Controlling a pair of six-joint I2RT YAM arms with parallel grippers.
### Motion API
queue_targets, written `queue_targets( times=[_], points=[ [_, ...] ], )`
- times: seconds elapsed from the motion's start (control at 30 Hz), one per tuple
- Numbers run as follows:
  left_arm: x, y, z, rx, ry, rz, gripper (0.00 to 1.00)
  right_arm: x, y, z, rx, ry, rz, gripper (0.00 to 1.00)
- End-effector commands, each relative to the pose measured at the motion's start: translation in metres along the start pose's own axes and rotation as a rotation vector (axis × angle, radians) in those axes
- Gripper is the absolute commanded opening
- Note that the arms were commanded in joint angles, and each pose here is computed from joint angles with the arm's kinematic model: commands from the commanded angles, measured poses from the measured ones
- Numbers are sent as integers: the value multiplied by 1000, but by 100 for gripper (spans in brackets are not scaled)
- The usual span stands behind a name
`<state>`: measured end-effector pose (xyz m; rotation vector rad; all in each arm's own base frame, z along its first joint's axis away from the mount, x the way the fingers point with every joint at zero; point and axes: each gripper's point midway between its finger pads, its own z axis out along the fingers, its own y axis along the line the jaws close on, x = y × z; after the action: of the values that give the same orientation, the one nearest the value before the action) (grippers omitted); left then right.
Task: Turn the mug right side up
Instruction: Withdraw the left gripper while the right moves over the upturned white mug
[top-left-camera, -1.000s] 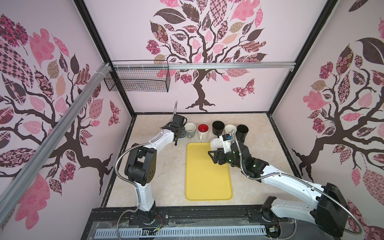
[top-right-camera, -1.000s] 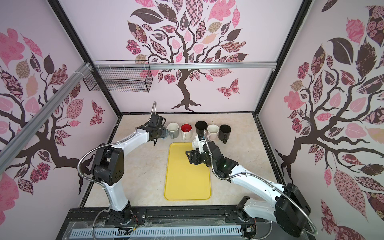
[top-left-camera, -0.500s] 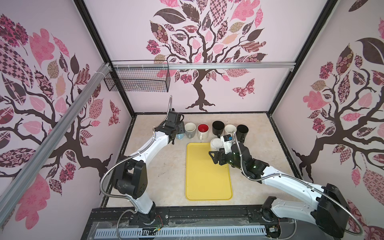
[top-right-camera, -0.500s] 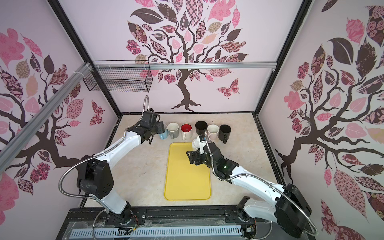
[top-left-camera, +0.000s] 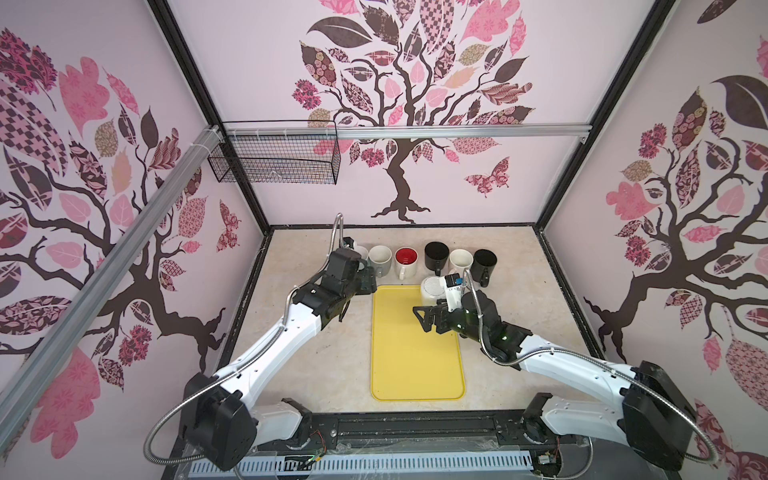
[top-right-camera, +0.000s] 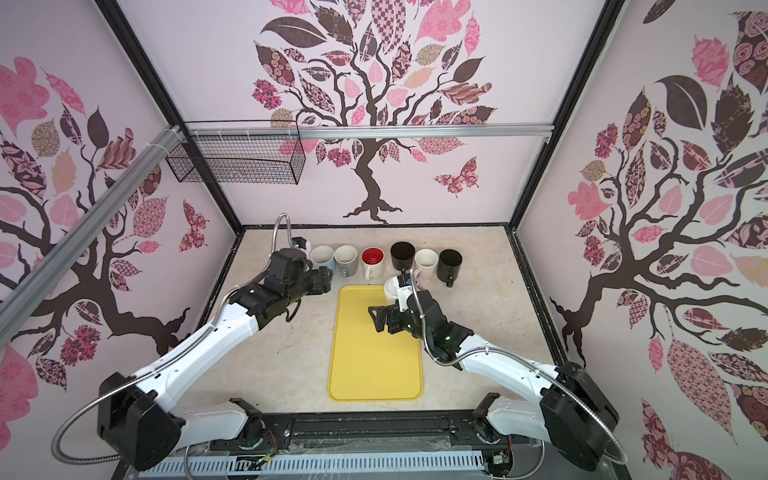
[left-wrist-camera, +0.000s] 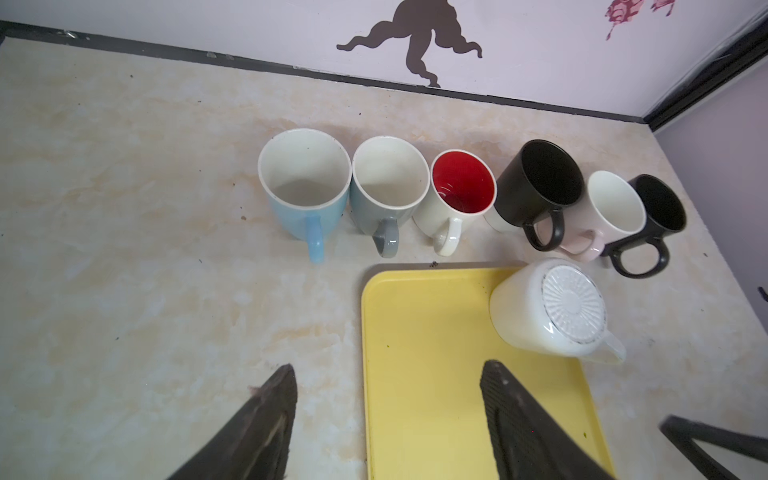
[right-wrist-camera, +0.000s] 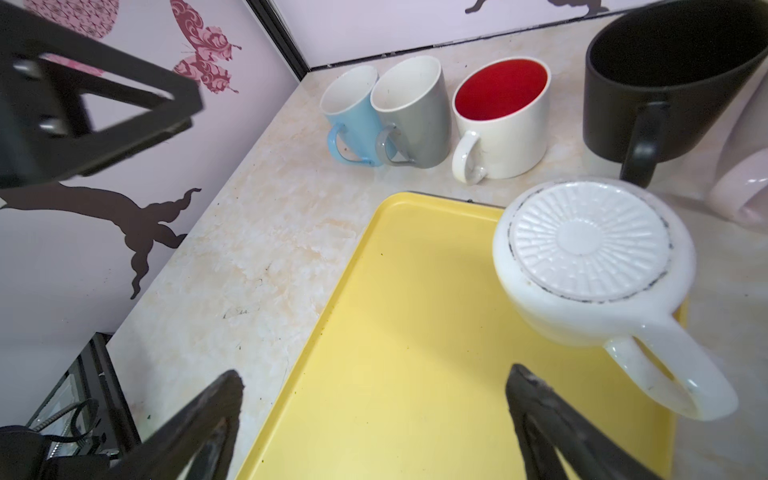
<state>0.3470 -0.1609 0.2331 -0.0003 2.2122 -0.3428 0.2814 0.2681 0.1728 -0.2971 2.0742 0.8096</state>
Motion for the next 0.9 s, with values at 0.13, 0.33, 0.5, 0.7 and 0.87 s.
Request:
queue_targets(
  times=[0.13,0.33,0.5,0.7,0.87],
  points=[
    [43,2,-35,129,24,-70,73,-20,12,11,1,41,-112,100],
    [61,6,-50,184,-2,-115,72,-38,-12,11,194,75,-244,99],
    [64,-1,-51,236,-5,-127,72,-43,-35,16,340,113,-328,98],
    [69,-8,-47,280,17,-138,71,-41,-61,21,433,147,-515,97],
    [69,-13,-47,307,20,-144,71,-41,-84,28,426,227,-506,88]
  ],
)
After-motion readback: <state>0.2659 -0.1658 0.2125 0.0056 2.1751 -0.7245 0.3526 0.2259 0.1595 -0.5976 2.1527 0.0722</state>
